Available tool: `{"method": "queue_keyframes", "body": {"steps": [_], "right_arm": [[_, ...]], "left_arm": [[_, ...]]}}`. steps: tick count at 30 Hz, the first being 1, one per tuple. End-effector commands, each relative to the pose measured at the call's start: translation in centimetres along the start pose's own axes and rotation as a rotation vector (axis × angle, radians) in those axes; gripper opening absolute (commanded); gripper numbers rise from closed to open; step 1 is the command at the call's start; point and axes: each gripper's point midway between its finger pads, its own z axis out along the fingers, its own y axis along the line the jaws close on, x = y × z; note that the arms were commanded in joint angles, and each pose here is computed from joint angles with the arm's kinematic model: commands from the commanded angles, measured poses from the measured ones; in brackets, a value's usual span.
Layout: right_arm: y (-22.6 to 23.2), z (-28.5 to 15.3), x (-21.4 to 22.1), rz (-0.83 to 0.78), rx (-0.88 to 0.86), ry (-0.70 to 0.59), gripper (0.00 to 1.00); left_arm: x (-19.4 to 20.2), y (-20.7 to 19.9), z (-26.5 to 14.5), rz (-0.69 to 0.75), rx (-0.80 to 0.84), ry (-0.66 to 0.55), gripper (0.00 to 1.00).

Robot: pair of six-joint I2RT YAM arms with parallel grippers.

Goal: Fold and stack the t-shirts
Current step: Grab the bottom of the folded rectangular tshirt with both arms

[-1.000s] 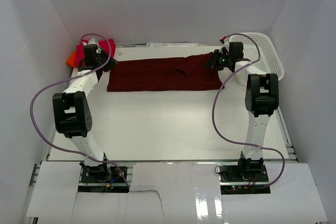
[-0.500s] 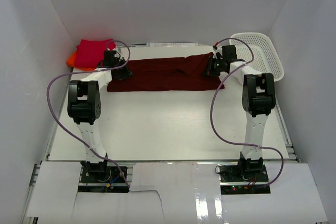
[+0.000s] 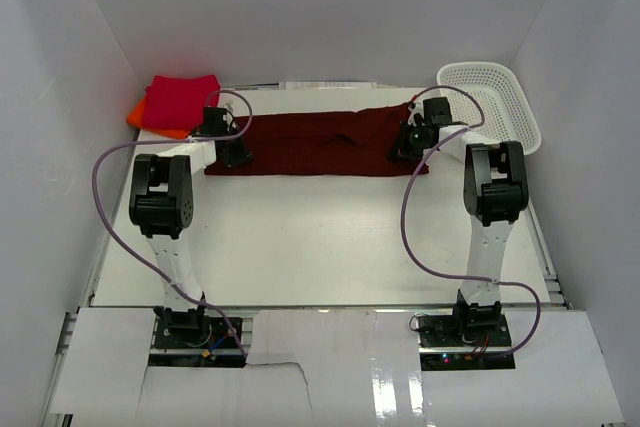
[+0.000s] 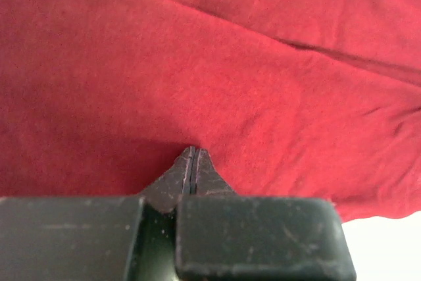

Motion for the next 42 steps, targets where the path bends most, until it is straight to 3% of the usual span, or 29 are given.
{"method": "queue_keyframes", "body": {"steps": [1, 9, 16, 27, 36, 42], "right_arm": [[-1.0, -0.9, 2.2, 0.0, 0.06, 0.046, 0.08], [-1.0, -1.5, 3.3, -0.003, 0.07, 0.059, 0.08], [-1.0, -2.9, 5.3, 0.017, 0.107, 0.087, 0.08], [-1.6, -7.7, 13.9, 0.061, 0.218, 0.147, 0.08], [-2.1, -10.8, 20.0, 0.082, 0.271, 0.208, 0.08], [-2.0, -11.8, 18.7, 0.045, 0.296, 0.142, 0.09]], "left_arm": [[1.2, -0.1, -2.1, -0.001, -0.05, 0.009, 0.0], [5.9, 3.6, -4.0, -0.052, -0.27, 0.029, 0.0], [8.4, 3.7, -5.2, -0.077, -0.288, 0.068, 0.0], [11.7, 0.7, -9.8, -0.047, -0.21, 0.088, 0.0], [14.9, 1.1, -13.7, -0.042, -0.207, 0.09, 0.0], [14.2, 0.5, -14.3, -0.049, -0.193, 0.065, 0.0]]}}
